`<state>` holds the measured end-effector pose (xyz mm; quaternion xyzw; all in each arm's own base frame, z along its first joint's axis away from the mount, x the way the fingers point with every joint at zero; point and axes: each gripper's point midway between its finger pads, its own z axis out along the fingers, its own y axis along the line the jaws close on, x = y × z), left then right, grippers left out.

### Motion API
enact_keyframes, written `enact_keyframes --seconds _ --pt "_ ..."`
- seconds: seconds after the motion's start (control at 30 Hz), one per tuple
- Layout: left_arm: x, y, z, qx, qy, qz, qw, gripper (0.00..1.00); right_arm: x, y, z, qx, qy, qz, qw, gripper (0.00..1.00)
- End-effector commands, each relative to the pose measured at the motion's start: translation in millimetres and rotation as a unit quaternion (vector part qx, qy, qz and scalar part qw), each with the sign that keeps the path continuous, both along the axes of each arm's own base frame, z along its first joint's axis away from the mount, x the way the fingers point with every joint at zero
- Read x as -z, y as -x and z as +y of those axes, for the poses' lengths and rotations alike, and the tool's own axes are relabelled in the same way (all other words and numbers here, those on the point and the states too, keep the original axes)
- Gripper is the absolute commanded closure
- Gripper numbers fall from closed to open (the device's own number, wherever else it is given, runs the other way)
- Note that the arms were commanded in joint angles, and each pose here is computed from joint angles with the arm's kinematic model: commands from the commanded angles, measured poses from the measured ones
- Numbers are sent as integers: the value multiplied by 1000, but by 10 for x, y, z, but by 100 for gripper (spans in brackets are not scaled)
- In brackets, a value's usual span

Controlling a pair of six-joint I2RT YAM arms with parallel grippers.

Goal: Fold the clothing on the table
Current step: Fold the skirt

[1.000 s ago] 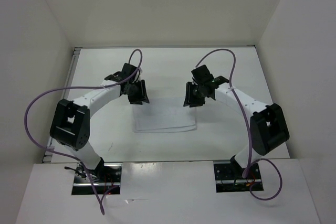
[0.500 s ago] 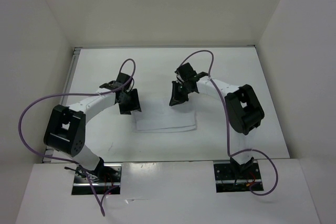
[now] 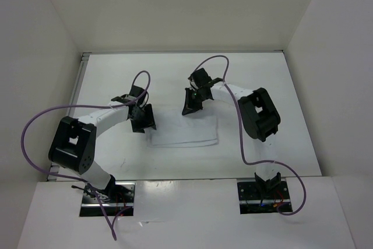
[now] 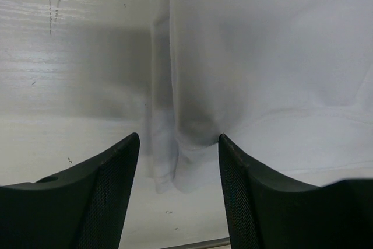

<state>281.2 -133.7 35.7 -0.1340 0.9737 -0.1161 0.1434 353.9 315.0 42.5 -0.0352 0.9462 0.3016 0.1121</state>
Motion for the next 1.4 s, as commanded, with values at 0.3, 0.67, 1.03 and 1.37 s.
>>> enact_keyframes --seconds 0.3,0.67,1.03,1.37 --pt "35 -21 31 -11 -7 -9 1000 30 148 -71 119 -3 -4 -1 1000 95" --pt "380 107 -24 -7 9 26 1000 63 136 -53 108 -3 -4 -1 1000 95" --pt "399 140 -36 -5 13 30 999 100 -20 -131 141 -1 -12 -20 1000 95" --pt "162 62 -98 -1 31 7 999 100 3 -228 198 -1 -13 -22 1000 95"
